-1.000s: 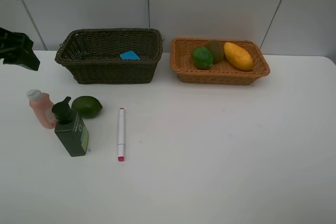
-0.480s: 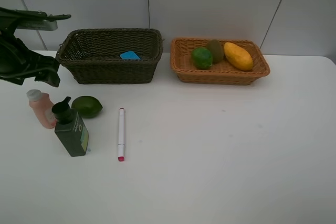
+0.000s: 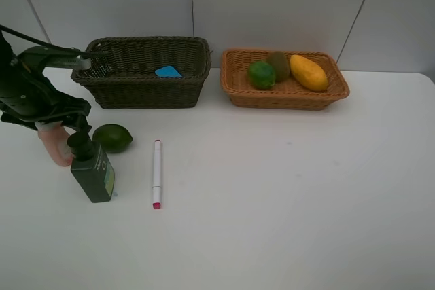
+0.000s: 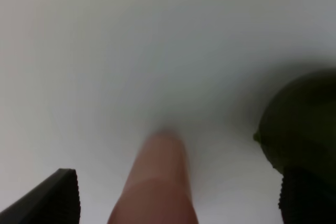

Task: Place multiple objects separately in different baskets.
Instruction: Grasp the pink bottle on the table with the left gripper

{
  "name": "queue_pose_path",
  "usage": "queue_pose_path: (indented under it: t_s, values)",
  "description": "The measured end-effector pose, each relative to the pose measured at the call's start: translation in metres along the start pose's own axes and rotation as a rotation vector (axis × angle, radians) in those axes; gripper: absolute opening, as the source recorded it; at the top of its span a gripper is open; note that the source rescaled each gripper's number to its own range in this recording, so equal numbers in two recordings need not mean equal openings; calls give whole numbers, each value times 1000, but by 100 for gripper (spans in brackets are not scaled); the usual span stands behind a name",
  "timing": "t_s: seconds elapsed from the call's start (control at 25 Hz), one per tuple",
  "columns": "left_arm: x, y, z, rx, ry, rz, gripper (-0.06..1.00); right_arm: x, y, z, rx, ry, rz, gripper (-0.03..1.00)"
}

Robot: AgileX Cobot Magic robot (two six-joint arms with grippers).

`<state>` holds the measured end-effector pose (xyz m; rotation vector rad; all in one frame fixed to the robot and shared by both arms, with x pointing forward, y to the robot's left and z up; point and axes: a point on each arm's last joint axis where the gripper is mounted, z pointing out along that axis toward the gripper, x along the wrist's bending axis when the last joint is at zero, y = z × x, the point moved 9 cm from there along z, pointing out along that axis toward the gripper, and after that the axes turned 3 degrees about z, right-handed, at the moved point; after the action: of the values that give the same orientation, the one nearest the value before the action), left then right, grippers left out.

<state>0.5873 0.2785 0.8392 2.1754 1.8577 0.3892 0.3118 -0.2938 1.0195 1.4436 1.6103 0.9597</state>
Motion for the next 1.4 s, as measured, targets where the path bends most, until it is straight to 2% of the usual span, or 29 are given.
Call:
queue_pose_path:
  t_s: [0.8,0.88,0.96,1.12,1.16,1.4]
  values:
    - [2,-2,3,14,9,18,99,0,0,0,0,0,0,100]
    - [2,-3,3,15,13,7,93,0,0,0,0,0,0,100]
    - [3,-3,3,20,15,-16,79,0,0,0,0,0,0,100]
    - [3,-5,3,28,16,-46,35,0,0,0,0,0,0,100]
    - [3,-5,2,28,17,-50,30,0,0,0,0,0,0,100]
    - [4,-4,3,20,22,-77,30,0,0,0,0,0,0,100]
